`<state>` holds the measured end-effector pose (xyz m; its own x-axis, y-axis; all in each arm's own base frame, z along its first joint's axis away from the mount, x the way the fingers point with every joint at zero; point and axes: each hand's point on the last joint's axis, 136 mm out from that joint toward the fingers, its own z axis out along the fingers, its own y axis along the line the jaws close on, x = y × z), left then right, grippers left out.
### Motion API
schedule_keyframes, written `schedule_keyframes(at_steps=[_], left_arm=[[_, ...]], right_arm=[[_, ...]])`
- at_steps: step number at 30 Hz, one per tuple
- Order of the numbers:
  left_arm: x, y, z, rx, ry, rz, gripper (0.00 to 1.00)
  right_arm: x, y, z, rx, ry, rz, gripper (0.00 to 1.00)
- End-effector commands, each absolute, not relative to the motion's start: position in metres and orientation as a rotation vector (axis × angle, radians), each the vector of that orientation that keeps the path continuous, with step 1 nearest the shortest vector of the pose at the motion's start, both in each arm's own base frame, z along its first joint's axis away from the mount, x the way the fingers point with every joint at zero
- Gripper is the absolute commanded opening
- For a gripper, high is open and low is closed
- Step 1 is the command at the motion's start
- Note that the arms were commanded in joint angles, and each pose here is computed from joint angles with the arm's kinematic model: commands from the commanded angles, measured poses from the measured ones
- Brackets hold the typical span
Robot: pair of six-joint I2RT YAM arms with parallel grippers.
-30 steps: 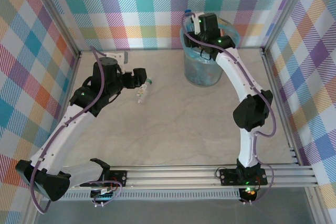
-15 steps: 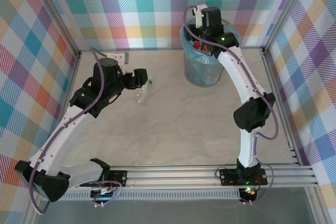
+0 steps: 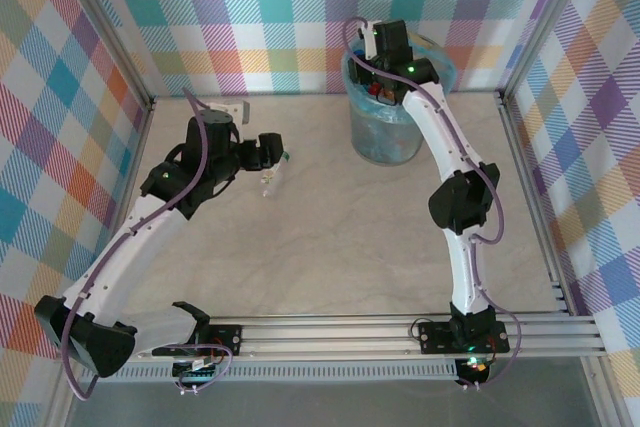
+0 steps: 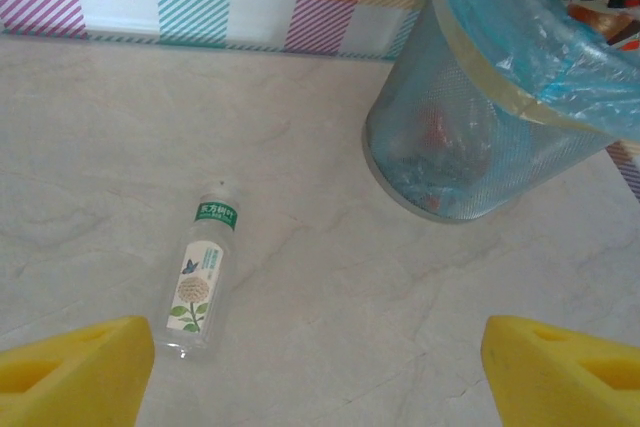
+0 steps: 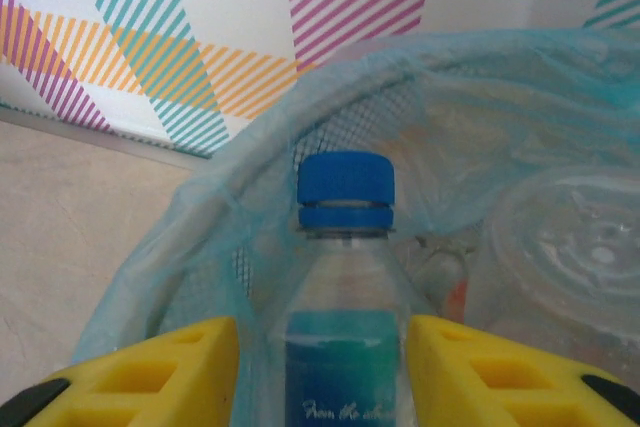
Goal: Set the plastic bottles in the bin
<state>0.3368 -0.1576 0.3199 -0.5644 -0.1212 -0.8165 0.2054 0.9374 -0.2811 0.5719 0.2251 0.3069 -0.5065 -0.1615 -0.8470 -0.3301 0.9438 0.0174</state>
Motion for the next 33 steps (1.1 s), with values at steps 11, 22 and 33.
schedule_keyframes(at_steps=[11, 22, 33], left_arm=[[0.327, -0.137, 0.307, 0.01, 2.148, -0.32, 0.88], [0.267, -0.064, 0.273, -0.082, 2.156, -0.058, 0.92], [0.229, -0.034, 0.246, -0.127, 2.157, -0.001, 0.97]], right_arm=[[0.49, 0.283, 0.429, -0.486, 1.841, 0.327, 0.75], [0.382, 0.428, 0.265, -1.655, 1.351, 0.331, 0.85], [0.373, 0.462, 0.167, -1.978, 1.128, 0.351, 1.0]])
